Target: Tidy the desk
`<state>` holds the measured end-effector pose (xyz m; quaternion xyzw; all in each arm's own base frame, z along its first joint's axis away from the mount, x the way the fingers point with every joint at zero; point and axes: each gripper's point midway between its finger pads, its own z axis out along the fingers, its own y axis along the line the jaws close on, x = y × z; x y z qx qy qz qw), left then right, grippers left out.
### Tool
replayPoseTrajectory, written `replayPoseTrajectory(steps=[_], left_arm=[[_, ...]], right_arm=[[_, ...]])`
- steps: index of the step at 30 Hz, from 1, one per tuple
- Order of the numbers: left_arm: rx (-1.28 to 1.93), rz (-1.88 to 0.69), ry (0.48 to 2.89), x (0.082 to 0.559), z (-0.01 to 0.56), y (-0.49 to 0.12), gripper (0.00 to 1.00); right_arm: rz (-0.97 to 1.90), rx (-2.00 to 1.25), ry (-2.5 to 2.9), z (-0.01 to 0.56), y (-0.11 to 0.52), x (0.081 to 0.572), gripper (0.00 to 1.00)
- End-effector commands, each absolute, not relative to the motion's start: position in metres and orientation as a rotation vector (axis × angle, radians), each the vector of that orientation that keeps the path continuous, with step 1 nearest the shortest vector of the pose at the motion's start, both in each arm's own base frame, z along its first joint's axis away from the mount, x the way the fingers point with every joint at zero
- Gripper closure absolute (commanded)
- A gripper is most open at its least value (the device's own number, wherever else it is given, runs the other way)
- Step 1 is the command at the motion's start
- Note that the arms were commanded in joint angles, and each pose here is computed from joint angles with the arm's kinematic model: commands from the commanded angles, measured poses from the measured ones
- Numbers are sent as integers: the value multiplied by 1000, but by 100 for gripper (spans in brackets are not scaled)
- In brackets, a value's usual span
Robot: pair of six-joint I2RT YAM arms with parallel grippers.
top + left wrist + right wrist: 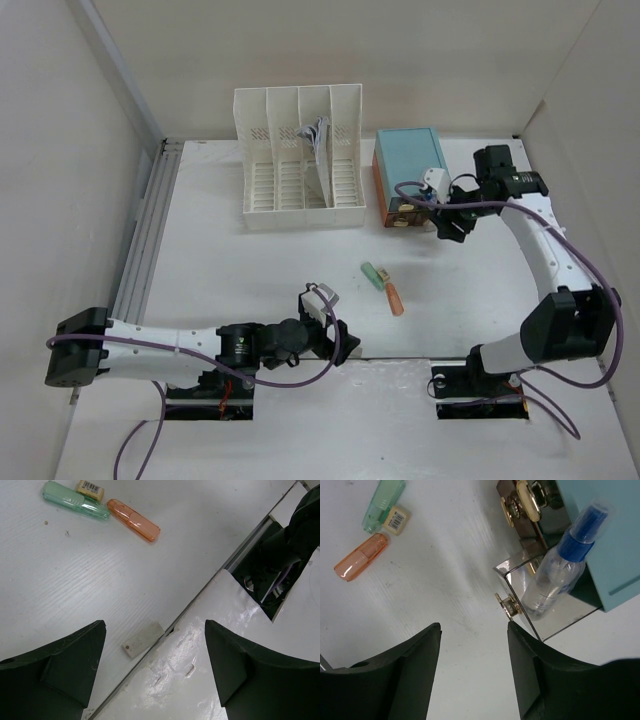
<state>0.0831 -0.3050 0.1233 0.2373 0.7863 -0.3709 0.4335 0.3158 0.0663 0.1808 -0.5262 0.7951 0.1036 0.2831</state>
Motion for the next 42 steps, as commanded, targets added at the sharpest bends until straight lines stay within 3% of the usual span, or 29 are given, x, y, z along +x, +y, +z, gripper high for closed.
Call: replayPoseTrajectory(steps=[1,13,22,25,27,42], left_arm=[[572,-933,1945,84,125,-306,22],[581,-937,1949,83,127,-305,22],[564,-937,1950,84,127,-302,22],[564,-937,1950,84,127,-302,22],[569,-929,1956,83,123,-300,22],[564,-937,1950,83,126,-300,22]], right_arm=[[269,-1429,1984,221,75,310,39],[191,-1322,2079,192,62,364,39],[181,-1317,2129,178,58,373,39],[203,-1339,2154,174,57,366,49],[203,-1362,2192,170,53,357,61],[223,-1450,2276,161,43,325,79]])
